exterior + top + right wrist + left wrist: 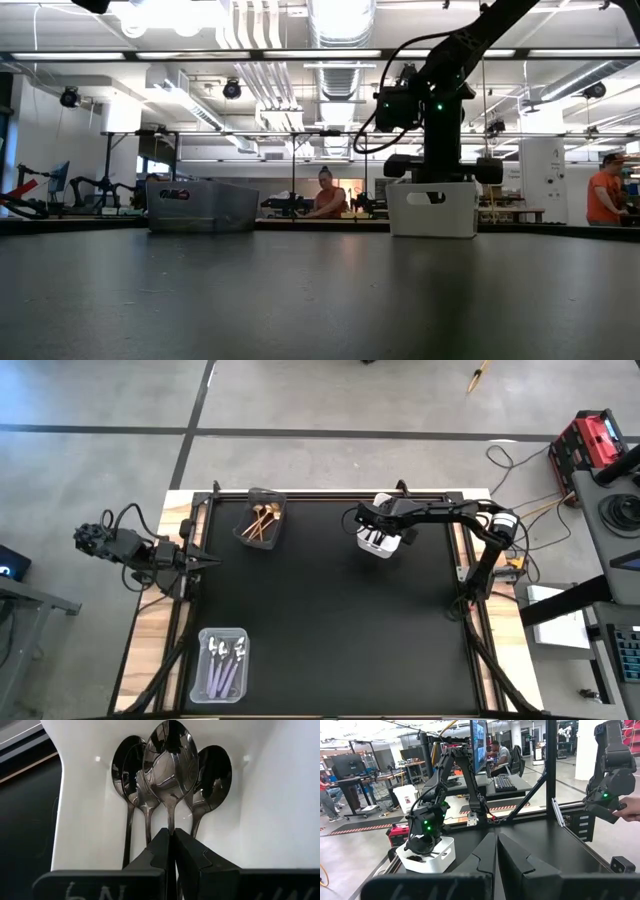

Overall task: Sort silverware by color (type)
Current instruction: Put the black spoon into the white bin, then return to Home Position

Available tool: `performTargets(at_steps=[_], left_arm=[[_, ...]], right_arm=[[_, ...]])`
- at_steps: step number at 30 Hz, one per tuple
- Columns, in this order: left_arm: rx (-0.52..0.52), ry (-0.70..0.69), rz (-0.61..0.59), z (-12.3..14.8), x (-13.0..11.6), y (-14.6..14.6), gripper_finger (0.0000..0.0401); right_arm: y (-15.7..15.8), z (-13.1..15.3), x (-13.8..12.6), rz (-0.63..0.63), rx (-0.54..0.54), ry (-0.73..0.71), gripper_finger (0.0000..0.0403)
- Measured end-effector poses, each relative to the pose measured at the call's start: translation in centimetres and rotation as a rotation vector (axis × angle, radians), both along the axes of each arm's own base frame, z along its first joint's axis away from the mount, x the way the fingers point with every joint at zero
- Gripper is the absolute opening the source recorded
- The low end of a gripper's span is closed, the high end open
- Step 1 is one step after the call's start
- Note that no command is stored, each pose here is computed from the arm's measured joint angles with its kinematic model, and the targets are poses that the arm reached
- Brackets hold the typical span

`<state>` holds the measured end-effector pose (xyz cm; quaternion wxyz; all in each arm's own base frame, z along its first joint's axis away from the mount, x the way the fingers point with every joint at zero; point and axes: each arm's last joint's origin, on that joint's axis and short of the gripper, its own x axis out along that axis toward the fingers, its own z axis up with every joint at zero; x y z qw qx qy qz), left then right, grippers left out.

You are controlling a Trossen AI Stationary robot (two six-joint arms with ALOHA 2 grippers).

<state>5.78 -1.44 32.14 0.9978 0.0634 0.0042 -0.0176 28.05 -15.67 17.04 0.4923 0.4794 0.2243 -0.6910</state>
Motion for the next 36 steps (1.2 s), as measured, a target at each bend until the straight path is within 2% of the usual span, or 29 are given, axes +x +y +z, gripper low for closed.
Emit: performTargets(at_steps=[16, 28, 36], left_arm=[[0.000, 0.000, 0.000, 0.0, 0.0, 0.0, 0.0000], [0.000, 0.000, 0.000, 0.0, 0.0, 0.0, 0.0000], [0.004, 0.000, 0.000, 0.0, 0.0, 0.0, 0.0000]], right_arm=[[-0.1, 0.0, 0.1, 0.003, -0.015, -0.010, 0.0019], [-0.1, 0.1, 0.1, 0.003, -0.024, -0.005, 0.0112], [-0.2, 1.8, 0.4, 0.116, -0.049, 0.005, 0.0145]])
